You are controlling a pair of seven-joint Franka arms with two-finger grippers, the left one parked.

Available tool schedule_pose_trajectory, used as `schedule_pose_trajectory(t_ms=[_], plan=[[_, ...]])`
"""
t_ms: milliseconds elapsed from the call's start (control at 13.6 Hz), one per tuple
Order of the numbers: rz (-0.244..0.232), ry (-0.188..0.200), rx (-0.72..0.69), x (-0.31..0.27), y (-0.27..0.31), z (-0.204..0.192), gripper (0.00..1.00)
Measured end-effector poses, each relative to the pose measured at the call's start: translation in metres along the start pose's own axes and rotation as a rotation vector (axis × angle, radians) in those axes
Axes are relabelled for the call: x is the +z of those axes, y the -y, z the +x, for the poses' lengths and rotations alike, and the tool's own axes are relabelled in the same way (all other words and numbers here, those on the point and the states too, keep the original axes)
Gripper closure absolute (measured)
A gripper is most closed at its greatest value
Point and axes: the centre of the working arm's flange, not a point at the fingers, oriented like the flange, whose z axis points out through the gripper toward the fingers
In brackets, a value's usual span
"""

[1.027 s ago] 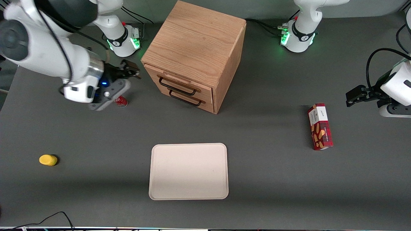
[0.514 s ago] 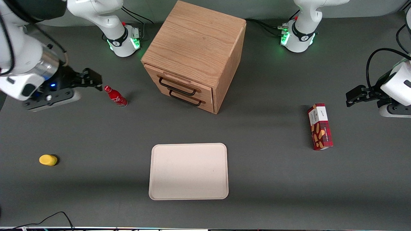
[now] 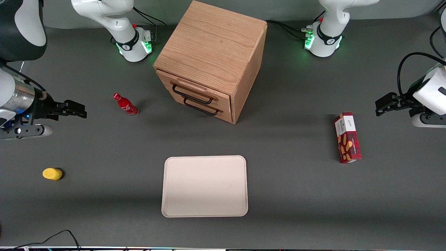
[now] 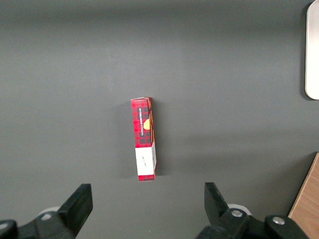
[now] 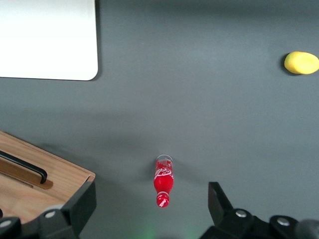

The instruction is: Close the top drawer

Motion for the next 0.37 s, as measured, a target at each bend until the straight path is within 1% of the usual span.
schedule_pose_trajectory(t_ms=[367], plan=[[0.001,-0.014,0.024,-0.0076,-0.0022,-0.0034,0.0]])
